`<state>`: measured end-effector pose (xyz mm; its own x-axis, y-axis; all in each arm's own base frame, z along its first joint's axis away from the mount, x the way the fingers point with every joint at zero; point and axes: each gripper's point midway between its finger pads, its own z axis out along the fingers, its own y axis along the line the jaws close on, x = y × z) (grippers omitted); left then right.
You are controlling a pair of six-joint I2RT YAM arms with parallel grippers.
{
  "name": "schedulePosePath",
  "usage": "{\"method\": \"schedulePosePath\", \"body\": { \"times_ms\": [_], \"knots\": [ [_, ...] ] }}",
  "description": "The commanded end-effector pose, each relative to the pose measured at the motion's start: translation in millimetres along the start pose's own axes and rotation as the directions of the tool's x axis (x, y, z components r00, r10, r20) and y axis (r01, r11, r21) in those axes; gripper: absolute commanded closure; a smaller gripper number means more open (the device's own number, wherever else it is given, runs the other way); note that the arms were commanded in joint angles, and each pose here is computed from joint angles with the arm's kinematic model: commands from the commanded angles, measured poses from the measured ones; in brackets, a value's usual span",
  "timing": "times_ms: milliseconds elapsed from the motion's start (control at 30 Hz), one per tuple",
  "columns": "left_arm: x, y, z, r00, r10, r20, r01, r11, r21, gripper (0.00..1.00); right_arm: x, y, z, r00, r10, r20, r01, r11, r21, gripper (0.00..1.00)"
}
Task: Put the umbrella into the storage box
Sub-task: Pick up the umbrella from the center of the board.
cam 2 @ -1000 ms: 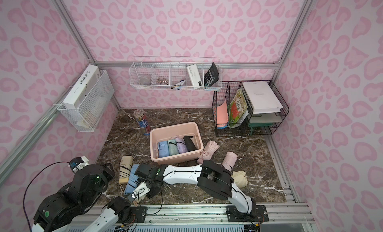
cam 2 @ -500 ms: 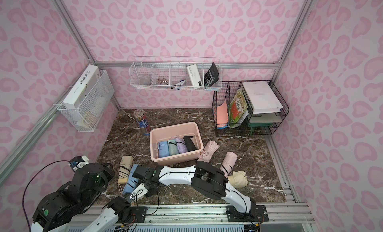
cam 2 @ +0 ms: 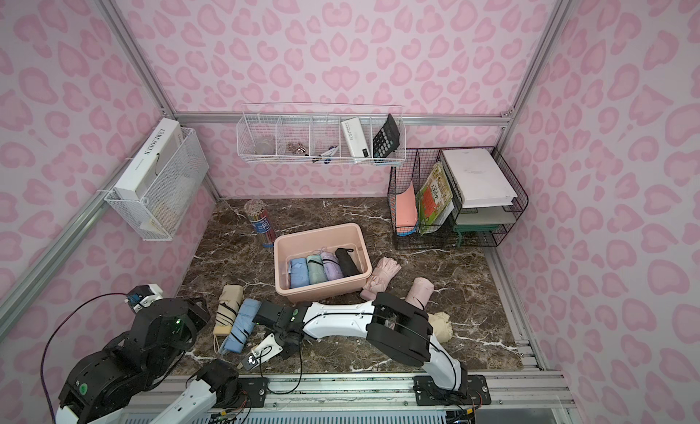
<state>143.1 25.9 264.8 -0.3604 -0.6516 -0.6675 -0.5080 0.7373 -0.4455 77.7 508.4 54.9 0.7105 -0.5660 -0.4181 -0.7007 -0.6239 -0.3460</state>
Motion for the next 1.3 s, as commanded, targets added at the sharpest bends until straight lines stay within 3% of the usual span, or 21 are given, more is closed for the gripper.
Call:
{"method": "schedulePosePath", "body": {
  "times_ms": [0,300,533,733,1033,1267],
  "knots": [
    [-5,-6,-2,1.000,-0.020,0.019,0.020,0.999,0.025,0.50,-22,-9,-23,0.994,0.034,0.107,-0.040,0.998,0.056,0.86],
    [-3,-13,3,1.000,-0.015,0.010,0.014,0.999,0.045,0.50,-29,7,-87,0.948,0.175,0.267,-0.212,0.971,0.114,0.87],
    [9,-37,18,0.999,0.015,-0.037,-0.012,0.996,0.091,0.49,-21,0,-153,0.858,0.306,0.413,-0.411,0.890,0.195,0.87],
    [28,-72,39,0.991,0.073,-0.112,-0.054,0.985,0.163,0.47,-3,-19,-208,0.719,0.399,0.569,-0.618,0.742,0.261,0.87],
    [68,-112,75,0.950,0.187,-0.250,-0.128,0.963,0.236,0.41,50,-66,-277,0.409,0.475,0.780,-0.889,0.402,0.221,0.86],
    [88,-125,107,0.918,0.236,-0.318,-0.163,0.957,0.238,0.34,87,-98,-301,0.180,0.533,0.827,-0.981,0.161,0.110,0.89]
  ]
}}
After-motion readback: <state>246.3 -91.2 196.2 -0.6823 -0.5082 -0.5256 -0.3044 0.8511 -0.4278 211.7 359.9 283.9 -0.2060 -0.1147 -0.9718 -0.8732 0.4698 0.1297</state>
